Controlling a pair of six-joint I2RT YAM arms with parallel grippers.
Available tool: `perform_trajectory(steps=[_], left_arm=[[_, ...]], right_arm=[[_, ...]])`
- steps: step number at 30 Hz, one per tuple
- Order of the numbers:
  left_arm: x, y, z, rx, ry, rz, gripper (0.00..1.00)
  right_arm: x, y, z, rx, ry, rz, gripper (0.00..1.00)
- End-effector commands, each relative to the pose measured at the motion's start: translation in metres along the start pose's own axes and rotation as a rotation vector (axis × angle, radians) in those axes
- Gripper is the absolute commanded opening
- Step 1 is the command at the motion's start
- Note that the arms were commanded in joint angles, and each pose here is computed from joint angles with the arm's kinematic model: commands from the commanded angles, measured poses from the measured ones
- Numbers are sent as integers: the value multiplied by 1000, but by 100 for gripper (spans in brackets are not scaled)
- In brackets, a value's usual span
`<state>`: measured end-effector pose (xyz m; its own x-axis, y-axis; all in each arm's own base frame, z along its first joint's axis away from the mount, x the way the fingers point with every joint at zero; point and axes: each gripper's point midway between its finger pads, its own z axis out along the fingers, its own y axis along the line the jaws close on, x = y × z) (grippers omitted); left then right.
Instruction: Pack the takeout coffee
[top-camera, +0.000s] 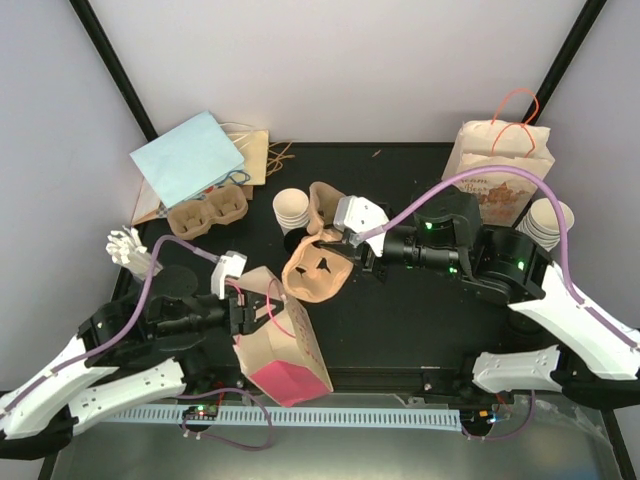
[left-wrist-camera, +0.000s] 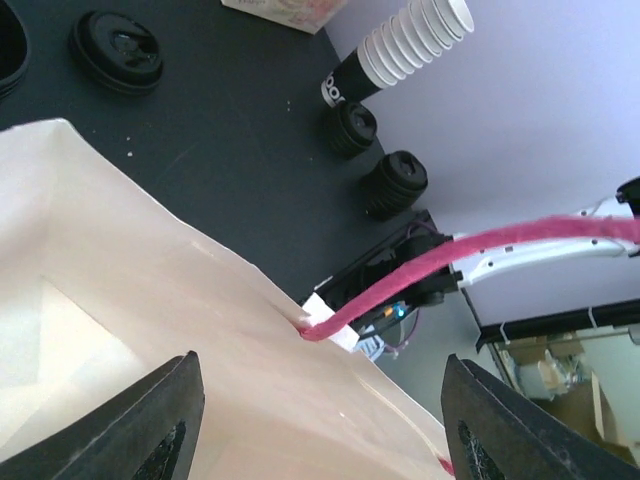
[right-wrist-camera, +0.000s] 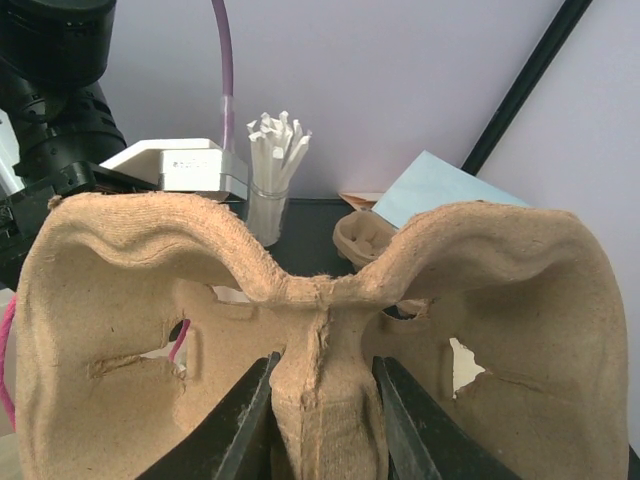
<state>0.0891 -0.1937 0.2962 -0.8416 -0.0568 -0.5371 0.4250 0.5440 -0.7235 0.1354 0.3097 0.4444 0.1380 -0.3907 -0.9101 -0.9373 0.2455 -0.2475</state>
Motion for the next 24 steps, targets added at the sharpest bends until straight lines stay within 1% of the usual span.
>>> perform_trajectory(steps=[1,4,6,8,9,13,15,17,21,24], left_arm=[[-18,-6,14,12,-64,-51,67],[-29,-2,20,-30,-100,-56,65],[-37,-6,22,-24,-130,-41,64],[-46,-13,20,5,-169,-18,60],[-50,-17,18,19,-192,-11,56],[-65,-29,9,69,-272,21,19],[-70,-32,6,73,-295,31,3],[-73,-36,6,77,-301,48,1],[-78,-48,12,84,-272,96,2],[-85,-62,18,100,-252,143,2]], right_arm=[[-3,-13,-8,85,-43,13,26],[2,-18,-17,132,-46,30,25],[6,-22,-24,167,-44,45,25],[10,-26,-32,204,-47,63,25],[11,-29,-36,222,-51,73,26],[19,-37,-55,297,-47,119,25],[24,-41,-61,329,-34,141,25],[32,-45,-66,361,-14,163,25],[50,-61,-80,486,39,228,24],[69,-72,-90,592,101,290,21]])
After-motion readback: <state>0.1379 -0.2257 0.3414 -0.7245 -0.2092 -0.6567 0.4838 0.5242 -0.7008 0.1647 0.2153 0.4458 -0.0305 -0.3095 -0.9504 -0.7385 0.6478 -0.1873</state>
